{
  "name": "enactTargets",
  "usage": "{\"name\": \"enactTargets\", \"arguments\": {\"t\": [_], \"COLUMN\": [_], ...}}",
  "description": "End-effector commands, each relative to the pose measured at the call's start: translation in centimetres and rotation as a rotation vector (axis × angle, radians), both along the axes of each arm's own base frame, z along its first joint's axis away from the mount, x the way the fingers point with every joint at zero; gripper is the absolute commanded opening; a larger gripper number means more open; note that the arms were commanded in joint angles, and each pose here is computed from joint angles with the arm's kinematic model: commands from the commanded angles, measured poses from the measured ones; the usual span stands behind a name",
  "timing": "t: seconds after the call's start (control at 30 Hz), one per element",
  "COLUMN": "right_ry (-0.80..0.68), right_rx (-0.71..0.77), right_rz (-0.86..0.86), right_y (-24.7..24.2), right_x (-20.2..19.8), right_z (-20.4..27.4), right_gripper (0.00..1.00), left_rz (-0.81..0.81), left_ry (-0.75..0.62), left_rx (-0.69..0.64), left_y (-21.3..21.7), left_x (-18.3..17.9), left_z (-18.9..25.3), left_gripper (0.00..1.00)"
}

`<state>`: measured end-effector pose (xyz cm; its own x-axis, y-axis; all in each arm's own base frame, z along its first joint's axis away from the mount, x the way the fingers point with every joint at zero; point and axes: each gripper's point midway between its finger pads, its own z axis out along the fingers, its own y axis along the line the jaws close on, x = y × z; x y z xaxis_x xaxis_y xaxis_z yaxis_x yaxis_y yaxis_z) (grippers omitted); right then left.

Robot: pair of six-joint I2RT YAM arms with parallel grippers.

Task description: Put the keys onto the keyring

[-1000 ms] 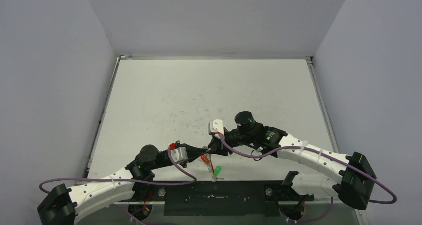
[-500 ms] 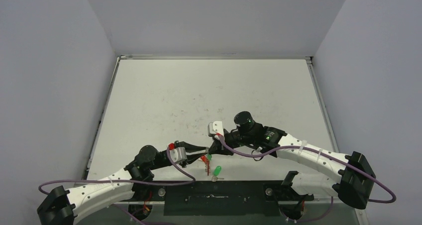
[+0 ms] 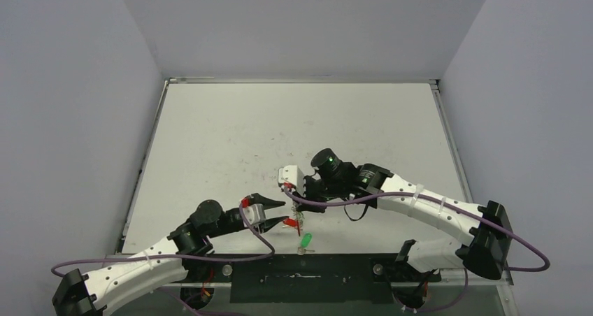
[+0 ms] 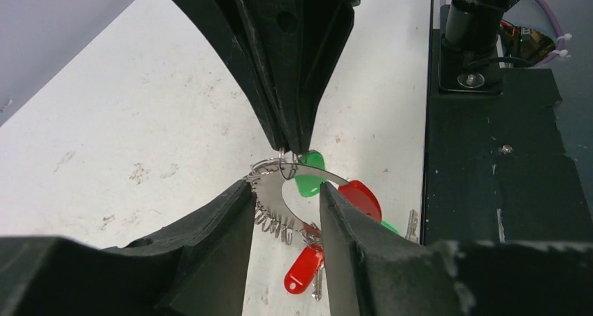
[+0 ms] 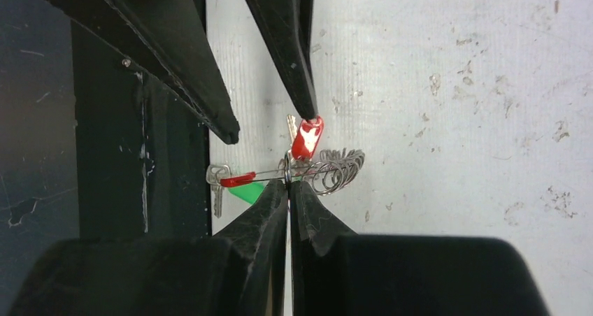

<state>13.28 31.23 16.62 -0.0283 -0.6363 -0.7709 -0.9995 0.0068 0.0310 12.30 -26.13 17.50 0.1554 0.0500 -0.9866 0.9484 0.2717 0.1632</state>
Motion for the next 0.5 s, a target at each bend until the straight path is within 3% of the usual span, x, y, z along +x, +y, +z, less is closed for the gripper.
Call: {"name": "enactTargets", "arguments": {"t": [0.0, 0.27, 0.47], "right_ry": [-0.040, -0.023, -0.017], "right_rx": [-0.129, -0.126, -0.101], "right_rz": [-0.020, -0.014, -0.003], "right_y": [0.2, 1.8, 2.2], "right_x": [-0.2, -0.7, -1.0], "right_z": [0.3, 0.6, 0.8], "right_gripper": [0.00, 0.00, 0.00], "left_rz": [-0.002, -0.048, -0.066], "left_ry": [-0.008, 0.003, 0.011], "left_rx": [0.014, 0.032, 0.015], "left_y": [-0.4, -1.1, -1.6], "left_x": [0.2, -0.2, -0.2], "left_z": [1.2, 0.4, 0.3], "left_gripper": [0.38, 0.38, 0.27]}}
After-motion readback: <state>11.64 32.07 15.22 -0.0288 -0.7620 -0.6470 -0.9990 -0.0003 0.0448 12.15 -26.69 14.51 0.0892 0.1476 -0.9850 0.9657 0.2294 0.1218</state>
